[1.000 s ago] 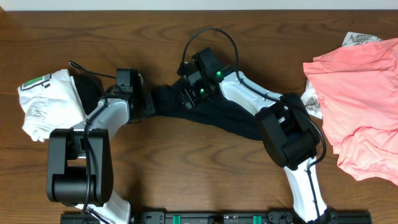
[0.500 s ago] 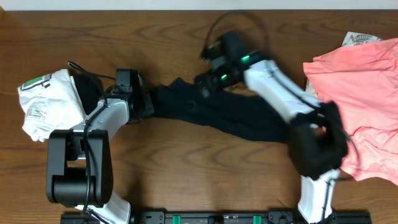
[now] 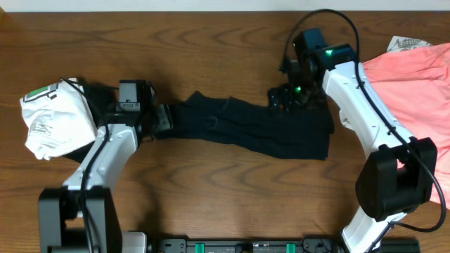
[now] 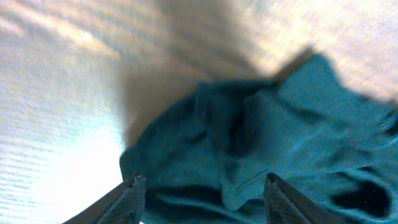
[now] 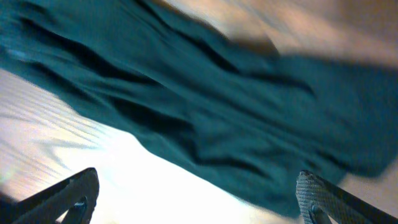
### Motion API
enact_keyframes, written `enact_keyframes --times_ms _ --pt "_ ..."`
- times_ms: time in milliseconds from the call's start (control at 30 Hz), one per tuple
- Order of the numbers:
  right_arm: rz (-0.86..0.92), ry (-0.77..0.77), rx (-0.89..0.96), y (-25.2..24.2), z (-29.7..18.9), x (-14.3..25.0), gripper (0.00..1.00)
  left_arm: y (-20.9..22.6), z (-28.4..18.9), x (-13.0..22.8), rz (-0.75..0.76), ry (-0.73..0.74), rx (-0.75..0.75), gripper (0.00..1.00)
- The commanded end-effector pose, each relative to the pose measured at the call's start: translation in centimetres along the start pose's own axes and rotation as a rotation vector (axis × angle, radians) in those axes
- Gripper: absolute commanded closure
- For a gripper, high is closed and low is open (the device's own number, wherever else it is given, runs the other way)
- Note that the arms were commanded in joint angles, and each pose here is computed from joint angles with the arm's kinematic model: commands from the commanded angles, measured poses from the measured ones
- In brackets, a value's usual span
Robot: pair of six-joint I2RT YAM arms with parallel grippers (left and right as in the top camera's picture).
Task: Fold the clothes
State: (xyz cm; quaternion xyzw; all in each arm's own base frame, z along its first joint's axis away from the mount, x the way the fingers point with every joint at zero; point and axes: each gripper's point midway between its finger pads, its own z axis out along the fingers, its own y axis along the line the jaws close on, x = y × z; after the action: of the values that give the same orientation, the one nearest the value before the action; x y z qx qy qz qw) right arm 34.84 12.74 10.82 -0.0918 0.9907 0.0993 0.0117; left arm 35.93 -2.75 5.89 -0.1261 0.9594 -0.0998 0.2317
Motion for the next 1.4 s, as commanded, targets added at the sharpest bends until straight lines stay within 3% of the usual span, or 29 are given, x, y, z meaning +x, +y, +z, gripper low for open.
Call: enact_keyframes --times_ms 0,67,100,133,167,267,733,1200,1300,1367 --pt "0.069 0.064 0.084 -2.4 0.9 1.6 0.11 -0.1 -0.3 -0.9 -0.005 -0.032 0.009 0.36" --pt "0.080 0.086 0.086 -2.7 1.3 2.2 0.31 -0.1 -0.1 -1.1 -0.004 -0.039 0.011 0.34" --pt "0.090 0.091 0.087 -3.0 1.5 2.4 0.50 -0.1 0.0 -1.2 -0.003 -0.043 0.012 0.32" --pt "0.108 0.095 0.088 -3.2 1.9 2.6 0.63 -0.1 0.3 -1.3 -0.003 -0.045 0.012 0.30" --pt "0.123 0.097 0.089 -3.4 2.2 2.7 0.70 0.0 0.4 -1.4 -0.003 -0.049 0.006 0.28" --pt "0.151 0.098 0.090 -3.7 3.4 3.1 0.69 0.4 1.2 -1.7 -0.007 -0.056 -0.004 0.23" --pt "0.166 0.109 0.091 -4.0 5.0 3.8 0.64 1.3 5.0 -2.5 -0.041 -0.062 0.049 0.21" --pt "0.159 0.091 0.089 -3.9 5.0 3.4 0.64 1.4 6.6 0.1 -0.058 0.044 0.067 0.21" --pt "0.159 0.091 0.089 -3.9 5.0 3.4 0.64 1.4 7.1 1.2 -0.066 0.087 0.077 0.23" --pt "0.159 0.089 0.088 -3.9 5.0 3.3 0.64 1.0 7.1 1.3 -0.066 0.096 0.098 0.31"
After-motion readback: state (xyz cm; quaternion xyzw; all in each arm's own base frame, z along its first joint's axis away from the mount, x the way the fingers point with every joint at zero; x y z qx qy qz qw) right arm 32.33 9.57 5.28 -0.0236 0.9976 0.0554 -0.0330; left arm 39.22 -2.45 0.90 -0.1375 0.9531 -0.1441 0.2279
